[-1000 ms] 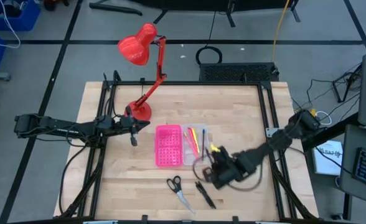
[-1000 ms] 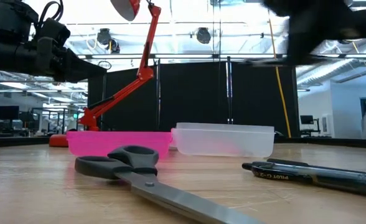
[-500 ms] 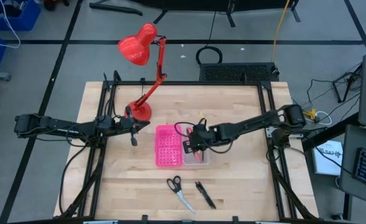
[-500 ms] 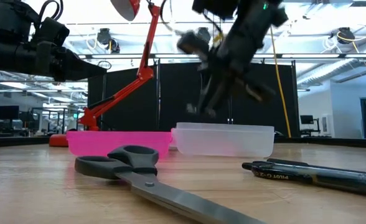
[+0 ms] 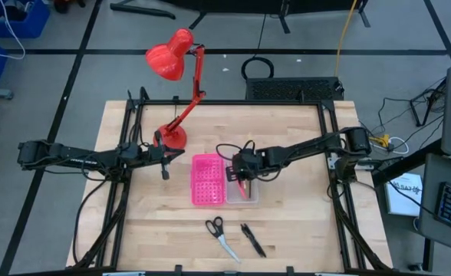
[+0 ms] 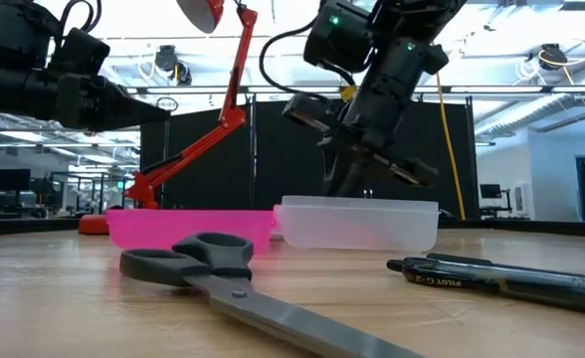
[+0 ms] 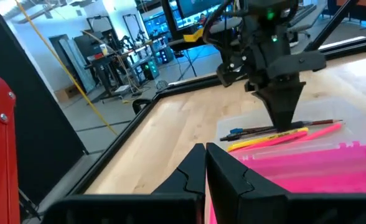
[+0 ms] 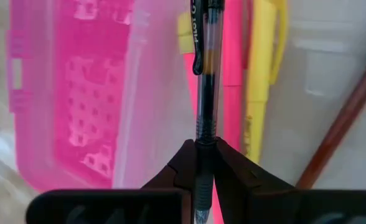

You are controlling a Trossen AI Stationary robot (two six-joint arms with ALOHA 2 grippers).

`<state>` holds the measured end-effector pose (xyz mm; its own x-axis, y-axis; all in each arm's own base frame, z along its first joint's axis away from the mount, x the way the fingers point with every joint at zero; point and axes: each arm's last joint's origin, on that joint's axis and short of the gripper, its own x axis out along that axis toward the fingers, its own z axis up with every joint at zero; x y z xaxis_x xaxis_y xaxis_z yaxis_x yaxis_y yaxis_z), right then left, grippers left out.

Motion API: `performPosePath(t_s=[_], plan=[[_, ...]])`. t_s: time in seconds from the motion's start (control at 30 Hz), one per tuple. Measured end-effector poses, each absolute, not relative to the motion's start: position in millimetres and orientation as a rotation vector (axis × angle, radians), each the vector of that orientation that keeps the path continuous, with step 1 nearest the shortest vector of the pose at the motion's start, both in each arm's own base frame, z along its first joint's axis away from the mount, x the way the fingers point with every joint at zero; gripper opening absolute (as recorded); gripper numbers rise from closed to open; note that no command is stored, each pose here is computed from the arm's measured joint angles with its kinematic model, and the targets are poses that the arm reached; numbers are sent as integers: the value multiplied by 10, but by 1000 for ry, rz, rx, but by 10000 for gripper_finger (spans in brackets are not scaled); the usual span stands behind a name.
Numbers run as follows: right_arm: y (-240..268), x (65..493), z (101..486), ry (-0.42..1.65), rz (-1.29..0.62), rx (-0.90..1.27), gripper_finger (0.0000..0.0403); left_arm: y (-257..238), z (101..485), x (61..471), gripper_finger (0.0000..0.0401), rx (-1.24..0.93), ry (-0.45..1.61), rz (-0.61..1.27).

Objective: Pick & place school supplies into a supply box
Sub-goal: Put the right black pen into the pink supply box

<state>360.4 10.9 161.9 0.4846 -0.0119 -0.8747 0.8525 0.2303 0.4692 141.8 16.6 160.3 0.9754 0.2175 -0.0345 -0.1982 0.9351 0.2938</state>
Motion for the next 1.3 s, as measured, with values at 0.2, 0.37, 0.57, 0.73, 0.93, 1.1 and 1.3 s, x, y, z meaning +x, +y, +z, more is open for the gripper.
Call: performPosePath(t_s=[0.2, 0.37, 0.57, 0.73, 0.93, 1.1, 1.3], plan=[[82, 3542, 1534, 909, -744, 1199, 26, 166, 1612, 1418, 21, 293, 57, 214], [51, 3514, 1494, 914, -759, 1201, 40, 166, 1612, 1418, 21, 293, 58, 214], [59, 3521, 1503, 931, -715, 1185, 92, 166, 1611, 1418, 21, 293, 59, 214], [59, 3514, 1527, 933, -700, 1169, 134, 166, 1609, 1418, 21, 293, 61, 213], [58, 3455, 1763, 906, -612, 1095, 155, 166, 1609, 1418, 21, 275, 59, 214], [180, 3297, 2111, 873, -525, 1008, 146, 165, 1608, 1418, 21, 271, 59, 214], [608, 3116, 2380, 789, -470, 893, 105, 165, 1608, 1418, 21, 271, 59, 214]])
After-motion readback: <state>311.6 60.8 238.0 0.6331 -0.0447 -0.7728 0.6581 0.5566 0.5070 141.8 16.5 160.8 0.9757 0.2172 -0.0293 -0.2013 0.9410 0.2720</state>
